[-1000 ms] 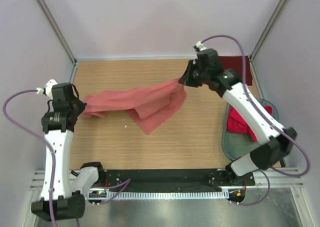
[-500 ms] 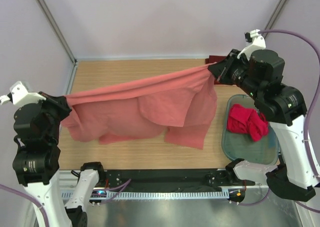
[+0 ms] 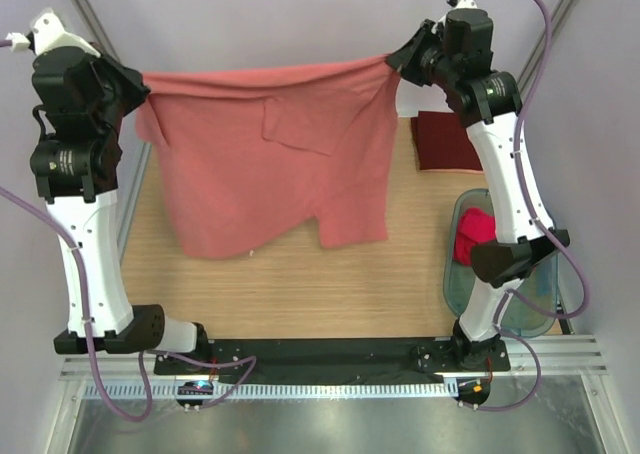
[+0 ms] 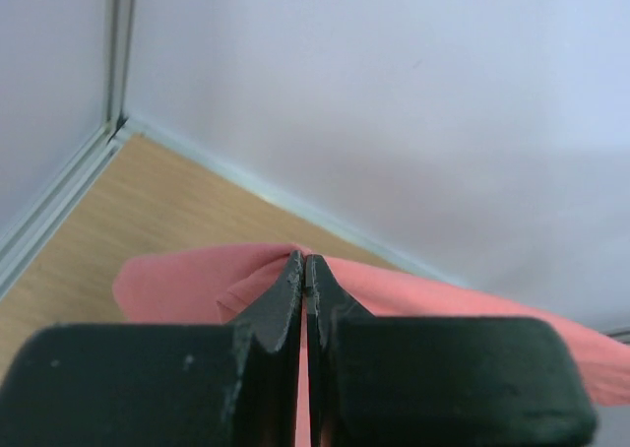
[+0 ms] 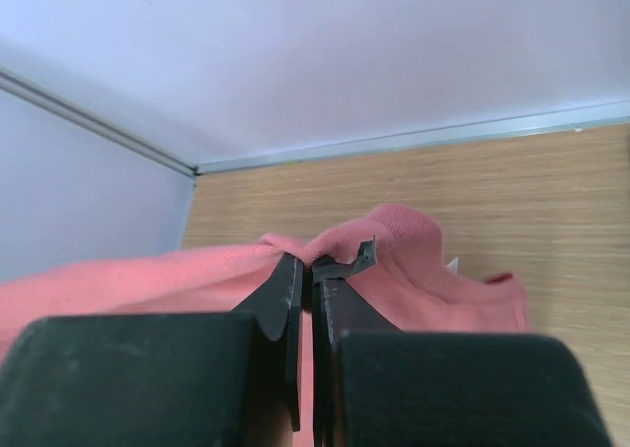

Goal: Fold and stack the t-shirts
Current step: Flatten the tshirt out

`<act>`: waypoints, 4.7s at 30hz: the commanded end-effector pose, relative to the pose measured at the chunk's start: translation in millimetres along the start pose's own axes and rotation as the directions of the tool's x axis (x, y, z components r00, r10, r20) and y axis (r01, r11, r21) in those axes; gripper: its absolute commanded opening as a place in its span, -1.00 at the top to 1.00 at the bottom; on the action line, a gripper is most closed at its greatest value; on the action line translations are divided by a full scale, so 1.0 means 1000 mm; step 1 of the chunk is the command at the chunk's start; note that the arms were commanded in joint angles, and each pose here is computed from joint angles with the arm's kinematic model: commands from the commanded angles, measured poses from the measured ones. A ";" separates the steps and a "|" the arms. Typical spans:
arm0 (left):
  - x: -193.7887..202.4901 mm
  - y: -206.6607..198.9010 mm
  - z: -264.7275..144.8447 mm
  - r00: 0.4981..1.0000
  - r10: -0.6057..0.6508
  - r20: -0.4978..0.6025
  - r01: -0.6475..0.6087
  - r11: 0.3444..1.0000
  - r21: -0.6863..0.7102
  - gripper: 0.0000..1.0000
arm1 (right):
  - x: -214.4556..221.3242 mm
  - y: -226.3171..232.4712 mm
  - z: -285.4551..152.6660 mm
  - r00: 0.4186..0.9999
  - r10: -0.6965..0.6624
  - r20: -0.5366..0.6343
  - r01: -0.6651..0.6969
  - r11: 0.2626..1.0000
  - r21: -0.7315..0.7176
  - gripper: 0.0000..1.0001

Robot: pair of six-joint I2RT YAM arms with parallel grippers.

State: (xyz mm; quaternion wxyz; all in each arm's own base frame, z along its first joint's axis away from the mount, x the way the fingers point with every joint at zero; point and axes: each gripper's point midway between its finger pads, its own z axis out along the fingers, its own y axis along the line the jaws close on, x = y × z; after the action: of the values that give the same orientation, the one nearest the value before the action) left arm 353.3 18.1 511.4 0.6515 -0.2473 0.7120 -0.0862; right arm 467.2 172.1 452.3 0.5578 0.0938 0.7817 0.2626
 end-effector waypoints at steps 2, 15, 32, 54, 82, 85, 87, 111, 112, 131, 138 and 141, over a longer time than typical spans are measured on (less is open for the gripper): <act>-0.056 -0.029 -0.025 0.986 -0.028 0.165 0.009 0.993 0.114 1.00 | -0.071 0.057 -0.063 0.979 0.063 0.192 -0.021 0.977 -0.214 0.98; 0.191 0.080 -0.035 0.925 -0.007 -0.380 -0.020 0.998 -0.065 1.00 | 0.123 -0.087 -0.080 0.964 0.116 -0.238 -0.061 0.973 0.224 0.98; 0.282 0.112 -0.052 0.766 0.150 -0.625 -0.227 0.973 -0.043 1.00 | 0.207 -0.079 -0.145 0.811 0.208 -0.547 -0.121 0.974 0.192 0.98; 0.339 0.097 0.046 0.568 0.134 -0.812 -0.353 0.931 -0.093 0.15 | 0.228 -0.199 0.026 0.801 0.209 -0.561 0.056 0.907 0.418 0.52; 0.485 0.114 -0.016 0.370 0.052 -0.928 -0.481 0.865 -0.143 0.31 | 0.290 -0.181 -0.104 0.702 0.097 -0.705 0.181 0.934 0.309 -0.01; 0.484 0.117 -0.022 0.380 0.046 -0.924 -0.474 0.868 -0.152 0.34 | 0.294 -0.182 -0.105 0.697 0.101 -0.710 0.176 0.936 0.306 0.00; 0.485 0.119 -0.024 0.377 0.051 -0.925 -0.472 0.869 -0.145 0.35 | 0.297 -0.184 -0.105 0.694 0.102 -0.713 0.177 0.935 0.307 0.00; 0.469 0.130 -0.026 0.408 0.110 -0.907 -0.522 0.843 -0.133 0.77 | 0.317 -0.186 -0.112 0.656 0.120 -0.745 0.171 0.938 0.302 0.06; 0.462 0.128 -0.026 0.423 0.114 -0.899 -0.517 0.845 -0.136 0.79 | 0.322 -0.188 -0.112 0.641 0.127 -0.757 0.173 0.937 0.303 0.06; 0.405 0.100 -0.063 0.470 0.176 -0.865 -0.391 0.920 -0.025 1.00 | 0.409 -0.197 -0.090 0.538 0.182 -0.823 0.046 0.969 0.244 -0.02; 0.390 0.093 -0.063 0.482 0.200 -0.853 -0.393 0.920 -0.007 1.00 | 0.415 -0.198 -0.085 0.533 0.164 -0.830 0.071 0.969 0.237 0.31; 0.383 0.094 -0.062 0.497 0.207 -0.843 -0.400 0.917 -0.010 0.99 | 0.403 -0.169 -0.092 0.519 0.188 -0.834 -0.007 0.977 0.215 0.78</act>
State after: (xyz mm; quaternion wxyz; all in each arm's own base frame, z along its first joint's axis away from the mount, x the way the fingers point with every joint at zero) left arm 255.5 -92.6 115.5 0.1853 -0.1218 0.9751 0.0036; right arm 248.8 158.0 21.0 0.0481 0.0564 0.9794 0.1880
